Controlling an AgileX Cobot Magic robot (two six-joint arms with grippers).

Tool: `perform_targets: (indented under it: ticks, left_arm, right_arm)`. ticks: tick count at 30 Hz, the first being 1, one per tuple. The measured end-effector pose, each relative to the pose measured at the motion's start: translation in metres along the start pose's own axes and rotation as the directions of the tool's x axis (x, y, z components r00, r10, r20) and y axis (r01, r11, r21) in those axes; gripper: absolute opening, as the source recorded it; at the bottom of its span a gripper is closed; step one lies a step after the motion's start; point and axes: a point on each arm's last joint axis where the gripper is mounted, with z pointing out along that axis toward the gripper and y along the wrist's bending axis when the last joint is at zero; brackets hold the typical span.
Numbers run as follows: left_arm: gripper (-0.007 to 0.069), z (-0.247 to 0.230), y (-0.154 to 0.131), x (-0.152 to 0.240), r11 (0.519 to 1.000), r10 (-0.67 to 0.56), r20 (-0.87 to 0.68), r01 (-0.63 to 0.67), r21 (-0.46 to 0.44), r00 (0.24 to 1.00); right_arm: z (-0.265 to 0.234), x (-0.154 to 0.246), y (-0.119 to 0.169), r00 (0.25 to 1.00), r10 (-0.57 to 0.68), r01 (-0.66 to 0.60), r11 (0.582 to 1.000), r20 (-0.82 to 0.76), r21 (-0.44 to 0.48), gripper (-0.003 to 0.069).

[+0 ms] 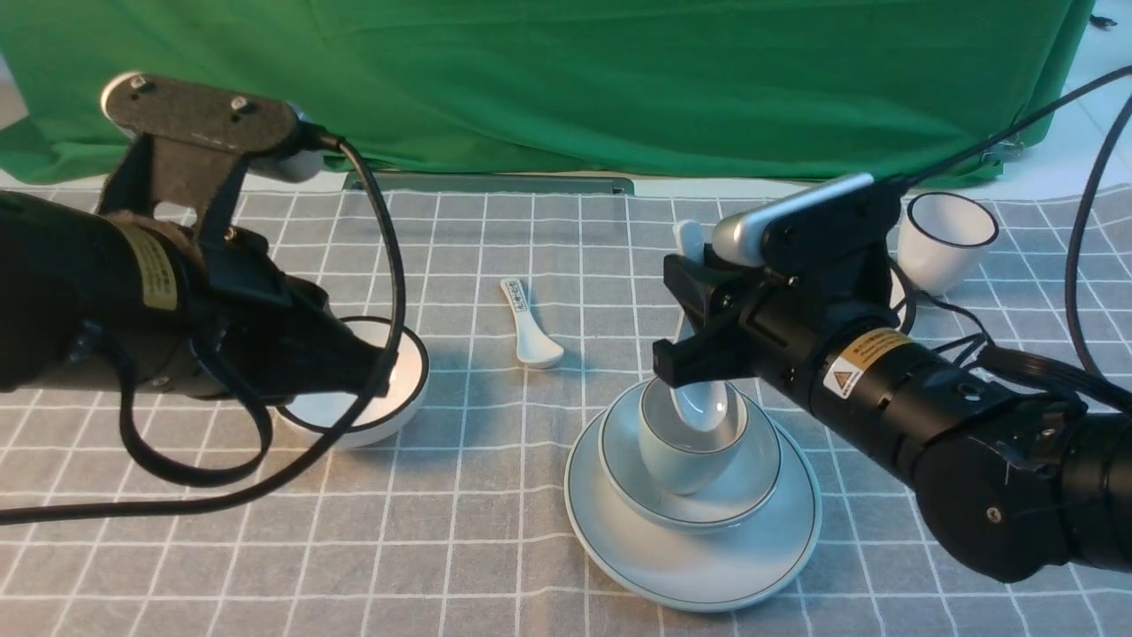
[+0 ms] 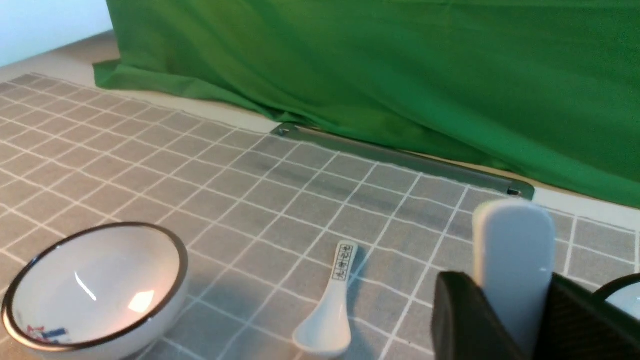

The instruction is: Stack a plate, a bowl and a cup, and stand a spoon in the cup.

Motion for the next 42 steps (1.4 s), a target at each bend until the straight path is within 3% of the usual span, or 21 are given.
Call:
perform_targets:
  ticks: [5,10,16,18,24,32,37,42]
  left_arm:
    - [0.001,0.0,0.0,0.0,1.0,0.003,0.003,-0.003,-0.002,1.0]
    - [0.001,0.0,0.0,0.0,1.0,0.005,0.003,-0.005,-0.004,1.0]
    - [0.001,0.0,0.0,0.0,1.0,0.005,0.003,-0.005,-0.005,1.0]
    - [0.001,-0.005,0.002,0.0,1.0,-0.002,0.014,0.002,-0.018,1.0]
    - [0.001,-0.041,0.011,0.004,0.998,-0.033,0.146,0.039,-0.041,0.989]
    - [0.001,-0.077,0.02,0.039,0.997,-0.069,0.308,0.079,-0.019,0.949]
    - [0.001,-0.081,0.028,0.097,0.991,-0.128,0.354,0.133,0.008,0.926]
    - [0.001,-0.083,0.031,0.13,0.984,-0.178,0.388,0.172,0.052,0.904]
  right_arm:
    - [0.001,0.005,0.006,0.999,-0.007,0.006,1.0,-0.039,-0.021,0.0195]
    - [0.0,0.01,0.007,0.996,-0.013,0.01,1.0,-0.093,-0.028,0.0267]
    - [-0.004,0.011,0.008,0.984,-0.092,0.085,0.995,-0.154,-0.051,0.0283]
    - [-0.03,-0.009,0.005,0.968,-0.121,0.107,0.991,-0.219,-0.077,0.0263]
    - [-0.118,-0.061,-0.023,0.96,-0.089,0.076,0.995,-0.264,-0.061,0.0055]
    - [-0.211,-0.086,-0.032,0.994,-0.051,0.053,0.998,-0.097,0.018,0.0022]
    - [-0.264,-0.054,-0.03,0.975,-0.048,0.029,0.995,0.216,0.09,0.0022]
    - [-0.275,-0.024,-0.032,0.936,-0.047,0.003,0.992,0.349,0.126,0.0025]
